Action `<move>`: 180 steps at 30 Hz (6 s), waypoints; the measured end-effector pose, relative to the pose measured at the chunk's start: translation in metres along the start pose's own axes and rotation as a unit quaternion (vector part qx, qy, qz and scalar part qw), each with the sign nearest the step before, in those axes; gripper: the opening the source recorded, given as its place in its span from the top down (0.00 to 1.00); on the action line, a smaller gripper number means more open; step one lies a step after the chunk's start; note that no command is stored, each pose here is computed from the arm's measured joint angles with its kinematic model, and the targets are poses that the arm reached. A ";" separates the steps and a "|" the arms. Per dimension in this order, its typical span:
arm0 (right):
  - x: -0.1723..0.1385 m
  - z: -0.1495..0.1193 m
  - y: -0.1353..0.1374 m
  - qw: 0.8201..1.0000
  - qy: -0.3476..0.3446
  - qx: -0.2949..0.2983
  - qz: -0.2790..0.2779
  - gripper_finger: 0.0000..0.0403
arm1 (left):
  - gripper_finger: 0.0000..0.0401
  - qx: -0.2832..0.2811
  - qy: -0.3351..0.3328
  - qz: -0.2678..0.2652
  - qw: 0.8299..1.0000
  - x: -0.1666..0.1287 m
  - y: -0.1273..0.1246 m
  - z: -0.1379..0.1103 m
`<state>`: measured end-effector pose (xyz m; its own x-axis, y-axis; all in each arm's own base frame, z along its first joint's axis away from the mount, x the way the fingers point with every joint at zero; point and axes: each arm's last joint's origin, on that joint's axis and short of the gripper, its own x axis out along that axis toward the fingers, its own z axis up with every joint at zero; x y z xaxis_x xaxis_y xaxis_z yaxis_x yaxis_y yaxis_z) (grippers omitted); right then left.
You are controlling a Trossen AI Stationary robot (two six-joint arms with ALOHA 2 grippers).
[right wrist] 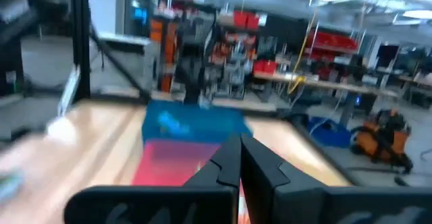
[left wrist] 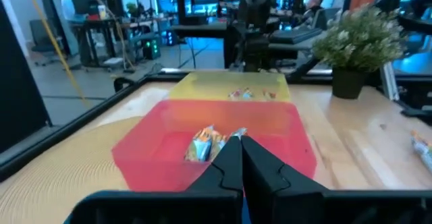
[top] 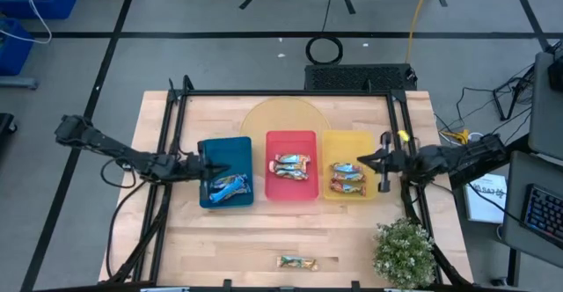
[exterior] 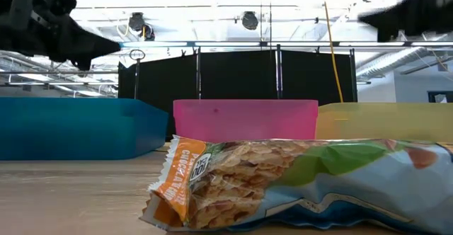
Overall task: Pick and place Granola Bars by type
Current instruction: Put the yellow granola bar into the red bin, then return to Home Position
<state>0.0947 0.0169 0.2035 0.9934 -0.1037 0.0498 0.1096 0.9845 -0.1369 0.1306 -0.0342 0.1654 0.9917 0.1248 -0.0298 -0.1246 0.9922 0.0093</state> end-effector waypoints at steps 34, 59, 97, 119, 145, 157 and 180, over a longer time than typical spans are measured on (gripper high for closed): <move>0.194 0.072 0.217 0.906 0.375 -0.023 0.198 0.58 | 0.84 0.053 -0.001 0.054 0.997 0.000 0.003 0.001; 0.202 -0.029 0.278 0.857 0.474 0.091 0.180 0.37 | 0.84 0.033 0.018 0.047 0.998 0.000 0.003 -0.004; 0.235 0.072 0.069 0.928 0.359 -0.023 0.097 0.92 | 0.84 0.020 0.011 0.048 0.999 0.000 0.003 -0.002; 0.247 -0.043 -0.004 0.880 0.466 0.077 0.057 0.64 | 0.84 0.038 0.012 0.048 0.998 0.000 0.003 -0.002; 0.032 0.150 -0.016 0.989 0.135 0.047 0.039 1.00 | 0.84 0.043 -0.019 0.049 0.998 0.000 0.003 0.005; 0.002 0.045 -0.015 0.990 0.118 0.068 -0.021 1.00 | 0.95 0.062 -0.038 0.029 0.997 0.000 0.002 0.009; -0.021 0.042 -0.025 0.997 0.043 0.045 -0.040 1.00 | 0.99 0.112 0.036 -0.027 0.993 -0.001 -0.012 0.040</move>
<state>0.0693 0.0004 0.2478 0.9813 -0.1905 -0.0285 0.1891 0.9809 -0.0460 0.1323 -0.0463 0.2058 0.9910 0.0804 -0.1071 -0.0542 0.9721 0.2281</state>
